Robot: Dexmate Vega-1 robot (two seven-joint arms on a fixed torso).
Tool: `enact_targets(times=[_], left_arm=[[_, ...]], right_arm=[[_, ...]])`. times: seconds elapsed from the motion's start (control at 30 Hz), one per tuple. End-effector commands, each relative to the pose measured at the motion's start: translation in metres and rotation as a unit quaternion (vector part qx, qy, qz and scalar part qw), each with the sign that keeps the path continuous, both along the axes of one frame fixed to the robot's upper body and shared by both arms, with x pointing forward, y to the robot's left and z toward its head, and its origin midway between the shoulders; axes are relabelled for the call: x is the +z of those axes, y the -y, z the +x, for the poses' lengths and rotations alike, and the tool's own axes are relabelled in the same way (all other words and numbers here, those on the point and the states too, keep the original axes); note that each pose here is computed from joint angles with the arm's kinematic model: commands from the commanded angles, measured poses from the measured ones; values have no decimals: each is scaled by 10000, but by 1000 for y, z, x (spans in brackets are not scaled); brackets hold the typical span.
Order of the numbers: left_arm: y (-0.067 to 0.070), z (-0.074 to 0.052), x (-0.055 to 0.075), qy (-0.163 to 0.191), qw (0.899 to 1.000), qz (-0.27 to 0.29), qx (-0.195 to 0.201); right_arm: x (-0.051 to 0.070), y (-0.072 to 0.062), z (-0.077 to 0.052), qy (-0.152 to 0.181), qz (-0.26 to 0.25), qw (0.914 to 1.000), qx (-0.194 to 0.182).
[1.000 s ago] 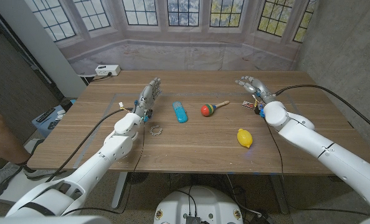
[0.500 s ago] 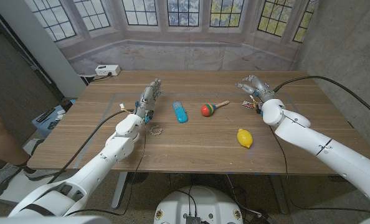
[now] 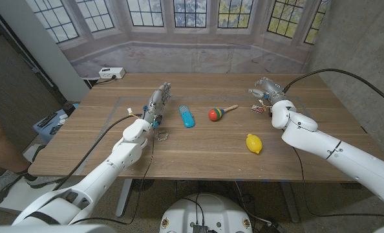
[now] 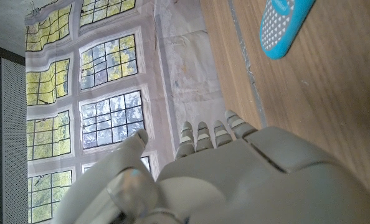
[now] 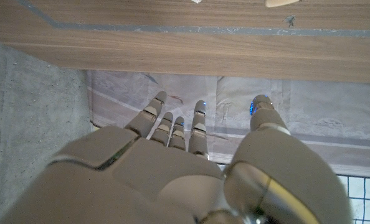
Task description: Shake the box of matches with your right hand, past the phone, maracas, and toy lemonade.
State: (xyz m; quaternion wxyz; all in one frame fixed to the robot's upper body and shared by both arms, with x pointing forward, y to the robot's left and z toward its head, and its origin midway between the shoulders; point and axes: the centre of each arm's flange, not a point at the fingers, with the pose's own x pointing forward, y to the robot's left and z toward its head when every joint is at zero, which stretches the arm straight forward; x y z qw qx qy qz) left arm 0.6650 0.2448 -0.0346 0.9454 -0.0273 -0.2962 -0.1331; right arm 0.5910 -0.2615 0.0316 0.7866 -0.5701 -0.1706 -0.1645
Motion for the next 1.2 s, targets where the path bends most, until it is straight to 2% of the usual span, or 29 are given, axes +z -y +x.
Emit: enact_targets(times=[0.03, 0.43, 1.2], left_arm=[[6, 2, -1, -62, 9999, 67, -68], [6, 2, -4, -84, 9999, 10, -62], [13, 0, -7, -155, 9998, 82, -35]], right_arm=[[5, 1, 2, -267, -576, 9973, -368], [4, 3, 16, -905, -1044, 9892, -483], [-7, 25, 27, -1324, -1415, 9784, -716]])
